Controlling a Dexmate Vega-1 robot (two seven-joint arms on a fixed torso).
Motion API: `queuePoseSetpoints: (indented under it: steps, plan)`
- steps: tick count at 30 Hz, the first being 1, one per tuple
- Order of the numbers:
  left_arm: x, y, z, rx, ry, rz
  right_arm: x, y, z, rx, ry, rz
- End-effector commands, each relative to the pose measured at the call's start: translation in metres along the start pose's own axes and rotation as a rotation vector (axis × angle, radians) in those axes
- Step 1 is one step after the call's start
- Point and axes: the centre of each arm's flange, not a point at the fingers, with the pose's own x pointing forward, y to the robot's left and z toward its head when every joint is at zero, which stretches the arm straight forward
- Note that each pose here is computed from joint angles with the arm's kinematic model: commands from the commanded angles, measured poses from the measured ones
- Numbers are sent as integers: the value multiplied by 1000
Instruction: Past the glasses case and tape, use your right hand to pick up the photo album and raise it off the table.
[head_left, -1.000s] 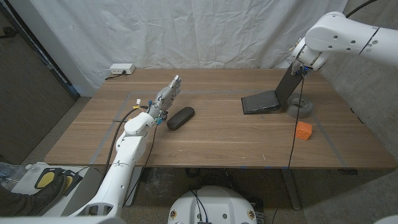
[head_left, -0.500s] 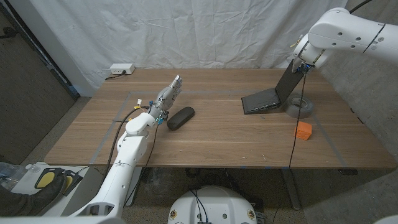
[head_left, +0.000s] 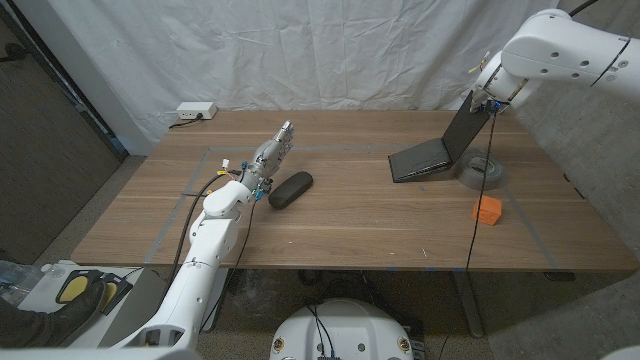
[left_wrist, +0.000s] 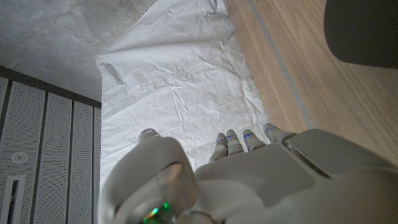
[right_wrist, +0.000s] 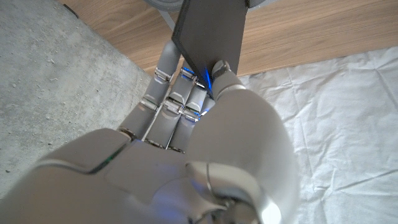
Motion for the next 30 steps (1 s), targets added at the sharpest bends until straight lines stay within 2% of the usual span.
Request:
queuePoseSetpoints:
  steps: [1, 30]
  plan:
    - [-1, -2, 3, 0, -6, 1, -10, -10, 3, 1, -22, -22]
    - [3, -3, 4, 4, -4, -18, -37, -27, 12, -3, -48, -64]
